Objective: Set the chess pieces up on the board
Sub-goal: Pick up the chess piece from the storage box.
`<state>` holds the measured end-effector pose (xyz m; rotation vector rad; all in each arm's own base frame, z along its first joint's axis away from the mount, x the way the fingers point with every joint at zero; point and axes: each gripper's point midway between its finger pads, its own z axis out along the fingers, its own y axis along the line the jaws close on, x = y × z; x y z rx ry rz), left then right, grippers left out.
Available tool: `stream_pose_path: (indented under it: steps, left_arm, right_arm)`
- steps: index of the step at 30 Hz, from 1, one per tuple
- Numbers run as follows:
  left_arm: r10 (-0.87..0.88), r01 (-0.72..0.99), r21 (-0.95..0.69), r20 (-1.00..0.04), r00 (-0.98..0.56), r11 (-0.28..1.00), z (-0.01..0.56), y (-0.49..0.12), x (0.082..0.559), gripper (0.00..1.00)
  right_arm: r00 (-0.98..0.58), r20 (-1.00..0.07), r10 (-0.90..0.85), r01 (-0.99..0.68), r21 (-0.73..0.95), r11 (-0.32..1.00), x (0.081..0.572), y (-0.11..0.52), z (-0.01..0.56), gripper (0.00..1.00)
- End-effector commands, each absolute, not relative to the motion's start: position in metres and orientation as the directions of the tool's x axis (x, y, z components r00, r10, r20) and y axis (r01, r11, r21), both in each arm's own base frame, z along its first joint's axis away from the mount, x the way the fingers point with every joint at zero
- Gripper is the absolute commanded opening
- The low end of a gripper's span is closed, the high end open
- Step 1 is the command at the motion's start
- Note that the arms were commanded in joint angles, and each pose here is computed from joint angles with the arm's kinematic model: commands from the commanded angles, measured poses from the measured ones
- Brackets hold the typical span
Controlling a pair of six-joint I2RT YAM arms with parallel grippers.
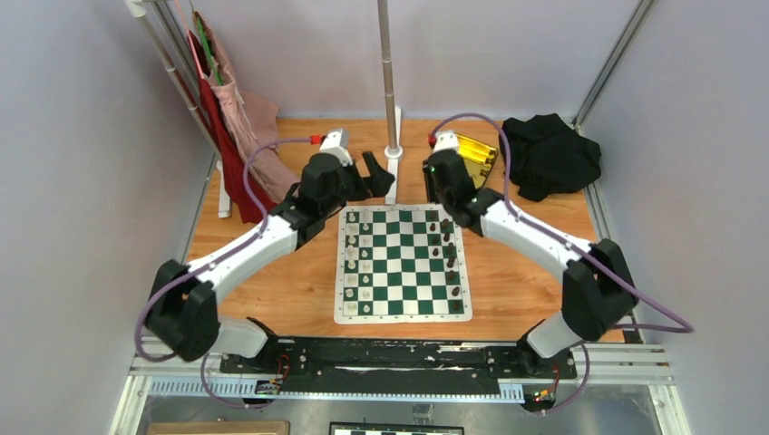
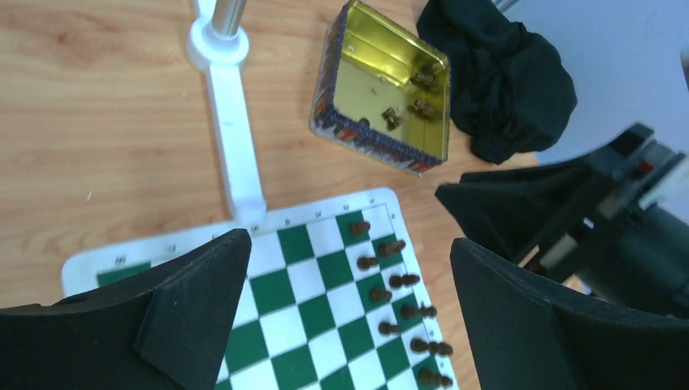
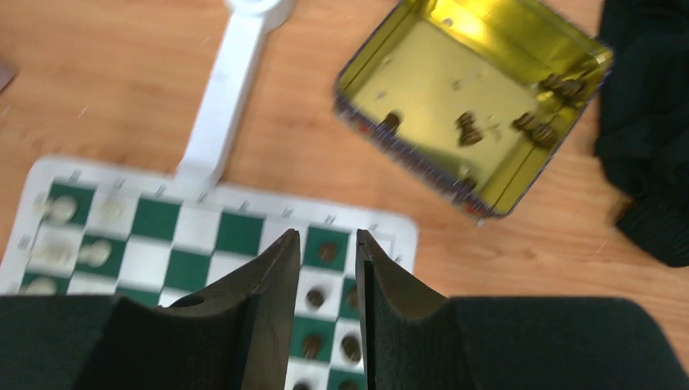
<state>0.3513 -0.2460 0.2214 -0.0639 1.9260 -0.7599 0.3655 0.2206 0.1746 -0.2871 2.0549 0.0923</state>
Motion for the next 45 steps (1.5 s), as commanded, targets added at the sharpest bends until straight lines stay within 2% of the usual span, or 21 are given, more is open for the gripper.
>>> stream_pose_path:
  steps: [1,4,7,14,20,30,45]
  left_arm:
    - [-0.282,0.348,-0.476,-0.830,-0.481,0.808,0.228,-0.278,0.389,1.00]
    - [-0.226,0.335,-0.458,-0.807,-0.546,0.824,0.212,-0.292,0.414,1.00]
    - [-0.253,0.277,-0.481,-0.772,-0.583,0.832,0.190,-0.293,0.430,1.00]
    - [-0.250,0.199,-0.546,-0.638,-0.729,0.814,0.145,-0.298,0.415,1.00]
    - [-0.200,0.189,-0.484,-0.642,-0.740,0.854,0.136,-0.277,0.395,1.00]
    - [-0.192,0.180,-0.474,-0.634,-0.749,0.862,0.129,-0.269,0.387,1.00]
    - [-0.226,0.177,-0.508,-0.633,-0.741,0.843,0.134,-0.270,0.383,1.00]
  right_arm:
    - [-0.512,-0.843,-0.163,-0.166,-0.089,0.982,0.425,0.182,0.171,0.36]
    - [-0.580,-0.802,-0.146,-0.139,-0.080,0.987,0.464,0.168,0.152,0.37]
    - [-0.629,-0.767,-0.127,-0.106,-0.077,0.991,0.496,0.154,0.140,0.38]
    - [-0.705,-0.709,-0.033,-0.019,-0.027,0.999,0.535,0.132,0.128,0.39]
    - [-0.768,-0.641,-0.007,0.006,-0.017,1.000,0.539,0.116,0.106,0.40]
    - [-0.849,-0.528,-0.033,-0.037,-0.003,0.999,0.514,0.103,0.061,0.40]
    - [-0.862,-0.495,-0.107,-0.110,-0.023,0.994,0.519,0.096,0.037,0.40]
